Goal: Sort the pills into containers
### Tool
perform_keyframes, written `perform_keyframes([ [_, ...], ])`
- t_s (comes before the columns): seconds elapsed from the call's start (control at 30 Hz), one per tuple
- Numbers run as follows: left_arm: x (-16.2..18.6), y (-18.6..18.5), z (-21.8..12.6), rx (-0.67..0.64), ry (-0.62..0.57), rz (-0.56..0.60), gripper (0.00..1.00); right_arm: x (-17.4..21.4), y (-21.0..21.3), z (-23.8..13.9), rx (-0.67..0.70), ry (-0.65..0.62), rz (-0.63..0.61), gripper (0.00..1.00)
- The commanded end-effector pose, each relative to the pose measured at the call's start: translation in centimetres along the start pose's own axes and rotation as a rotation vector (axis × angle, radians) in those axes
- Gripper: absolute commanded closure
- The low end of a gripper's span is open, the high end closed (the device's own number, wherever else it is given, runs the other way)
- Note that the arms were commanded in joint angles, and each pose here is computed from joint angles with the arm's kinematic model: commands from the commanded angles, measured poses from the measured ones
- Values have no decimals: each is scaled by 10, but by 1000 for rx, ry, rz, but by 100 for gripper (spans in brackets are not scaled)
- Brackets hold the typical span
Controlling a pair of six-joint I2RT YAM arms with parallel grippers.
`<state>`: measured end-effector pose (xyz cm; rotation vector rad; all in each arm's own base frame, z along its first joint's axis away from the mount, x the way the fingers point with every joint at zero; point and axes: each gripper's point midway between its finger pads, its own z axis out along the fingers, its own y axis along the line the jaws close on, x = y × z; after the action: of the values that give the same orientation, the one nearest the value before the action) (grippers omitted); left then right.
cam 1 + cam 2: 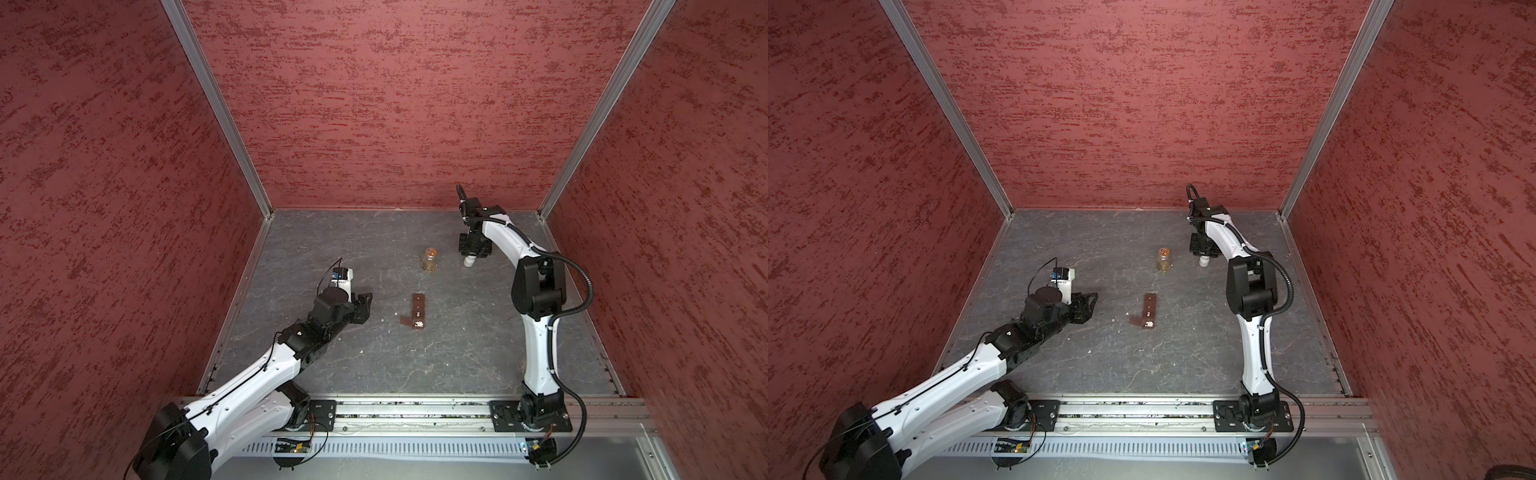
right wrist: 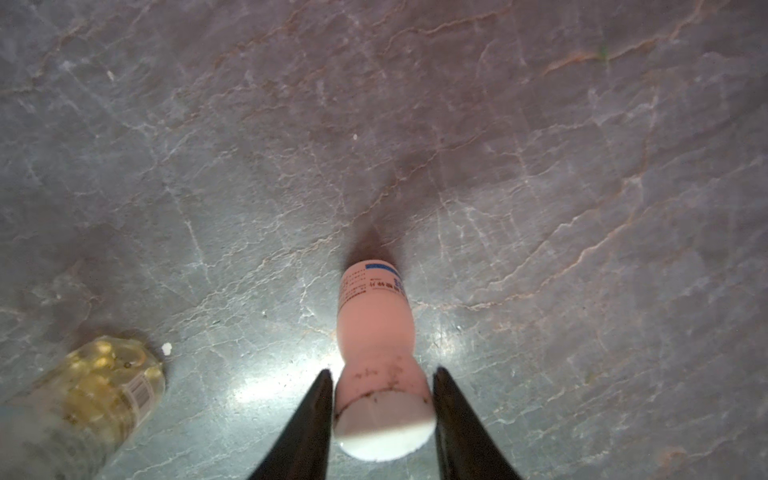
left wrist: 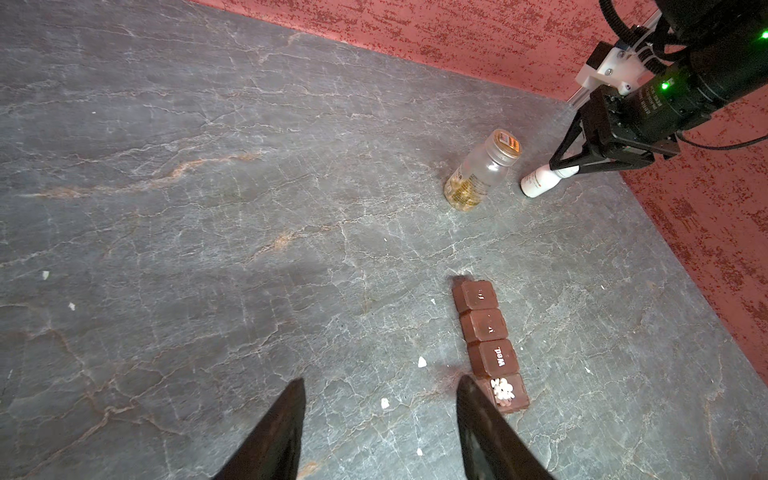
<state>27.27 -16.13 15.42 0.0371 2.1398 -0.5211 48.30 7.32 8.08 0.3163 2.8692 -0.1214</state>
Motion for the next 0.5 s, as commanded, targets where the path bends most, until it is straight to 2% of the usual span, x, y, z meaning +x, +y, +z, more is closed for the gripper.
perform_keyframes([
  [0.0,-2,-1,0,9,-4,8,41,-8,2,1,-14,-13,1,50],
  [0.17,-1,-2,-1,13,2,8,41,-8,1,-1,-14,-15,1,41],
  [0.47,1,-4,-2,27,10,-5,41,-16,2,-26,-41,-57,14,35],
])
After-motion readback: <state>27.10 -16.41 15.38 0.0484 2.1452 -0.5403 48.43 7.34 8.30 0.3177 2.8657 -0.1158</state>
